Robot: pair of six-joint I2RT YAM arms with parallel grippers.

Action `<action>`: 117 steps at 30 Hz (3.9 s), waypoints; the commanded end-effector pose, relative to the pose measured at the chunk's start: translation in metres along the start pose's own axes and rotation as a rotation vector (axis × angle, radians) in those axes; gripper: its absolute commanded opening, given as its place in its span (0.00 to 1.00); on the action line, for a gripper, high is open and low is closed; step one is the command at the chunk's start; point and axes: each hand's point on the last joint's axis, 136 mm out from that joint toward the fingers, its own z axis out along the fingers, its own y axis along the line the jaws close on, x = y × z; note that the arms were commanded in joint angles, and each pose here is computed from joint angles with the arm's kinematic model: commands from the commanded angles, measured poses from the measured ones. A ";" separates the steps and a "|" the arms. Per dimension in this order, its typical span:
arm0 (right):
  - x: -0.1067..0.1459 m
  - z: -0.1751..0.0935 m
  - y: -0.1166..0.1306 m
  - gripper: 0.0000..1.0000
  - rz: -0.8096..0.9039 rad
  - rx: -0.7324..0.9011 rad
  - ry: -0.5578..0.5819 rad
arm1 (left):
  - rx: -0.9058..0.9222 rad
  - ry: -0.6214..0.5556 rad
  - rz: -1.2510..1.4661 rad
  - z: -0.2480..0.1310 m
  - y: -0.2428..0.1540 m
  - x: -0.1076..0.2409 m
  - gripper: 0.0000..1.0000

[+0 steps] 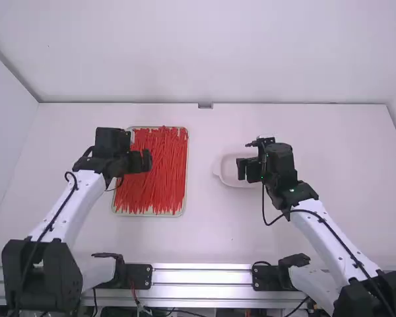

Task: Fasten the cable tie

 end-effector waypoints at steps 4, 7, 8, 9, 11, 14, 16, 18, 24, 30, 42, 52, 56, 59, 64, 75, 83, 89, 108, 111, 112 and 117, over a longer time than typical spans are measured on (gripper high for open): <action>-0.012 -0.003 0.002 0.99 -0.005 -0.007 -0.020 | -0.007 -0.006 0.025 0.004 -0.002 -0.031 0.99; -0.012 -0.003 0.002 0.99 -0.005 -0.007 -0.021 | -0.010 0.009 0.030 0.012 -0.003 -0.044 0.99; -0.012 -0.003 0.002 0.99 -0.006 -0.007 -0.021 | -0.015 0.019 0.030 0.015 -0.003 -0.049 0.99; -0.012 -0.003 0.002 0.99 -0.006 -0.007 -0.021 | -0.014 0.027 0.040 0.018 -0.003 -0.052 0.99; -0.012 -0.003 0.002 0.99 -0.008 -0.005 -0.021 | -0.017 0.041 0.044 0.024 -0.003 -0.057 0.99; -0.012 -0.003 0.002 0.99 -0.009 -0.004 -0.020 | -0.019 0.058 0.041 0.035 -0.002 -0.065 0.99; -0.012 -0.003 0.001 0.99 -0.009 -0.001 -0.020 | -0.024 0.073 0.039 0.050 -0.001 -0.071 0.99; -0.012 -0.003 0.001 0.99 -0.009 0.000 -0.020 | -0.041 0.079 0.038 0.058 0.003 -0.074 0.99; -0.012 -0.003 0.001 0.99 -0.009 0.000 -0.020 | -0.079 0.110 0.034 0.085 0.012 -0.077 0.99; -0.012 -0.003 0.001 0.99 -0.009 -0.001 -0.019 | -0.137 0.132 0.027 0.103 0.029 -0.071 1.00; -0.012 -0.003 0.000 0.99 -0.008 0.001 -0.020 | -0.177 0.146 0.078 0.110 0.036 -0.067 0.88; -0.009 -0.001 0.001 0.99 -0.008 0.000 -0.010 | -0.045 0.153 0.229 0.118 0.017 -0.060 0.58; -0.010 -0.001 0.000 0.99 -0.007 0.002 -0.011 | -0.053 0.131 0.226 0.124 0.022 -0.058 0.46; -0.009 -0.001 0.000 0.99 -0.007 0.002 -0.009 | -0.049 0.108 0.234 0.131 0.021 -0.054 0.45; -0.010 -0.001 0.001 0.99 -0.008 0.001 -0.011 | -0.027 0.105 0.254 0.137 0.021 -0.045 0.41; -0.010 -0.002 -0.002 0.99 -0.004 0.005 -0.011 | 0.048 0.131 0.337 0.138 0.009 -0.035 0.40; -0.009 -0.001 -0.001 0.99 -0.004 0.004 -0.010 | 0.020 0.132 0.308 0.138 0.013 -0.035 0.43; -0.009 -0.001 -0.001 0.99 -0.004 0.001 -0.009 | 0.019 0.142 0.301 0.140 0.014 -0.033 0.42; -0.009 -0.001 -0.001 0.99 -0.004 0.001 -0.010 | -0.013 0.204 0.215 0.143 0.021 -0.018 0.42; -0.010 -0.001 -0.001 0.99 -0.004 0.002 -0.011 | -0.018 0.212 0.208 0.139 0.020 -0.023 0.42; -0.010 -0.001 -0.001 0.99 -0.004 0.002 -0.011 | -0.017 0.213 0.208 0.138 0.020 -0.023 0.42; -0.010 -0.001 -0.001 0.99 -0.004 0.002 -0.013 | -0.016 0.196 0.209 0.131 0.016 -0.040 0.44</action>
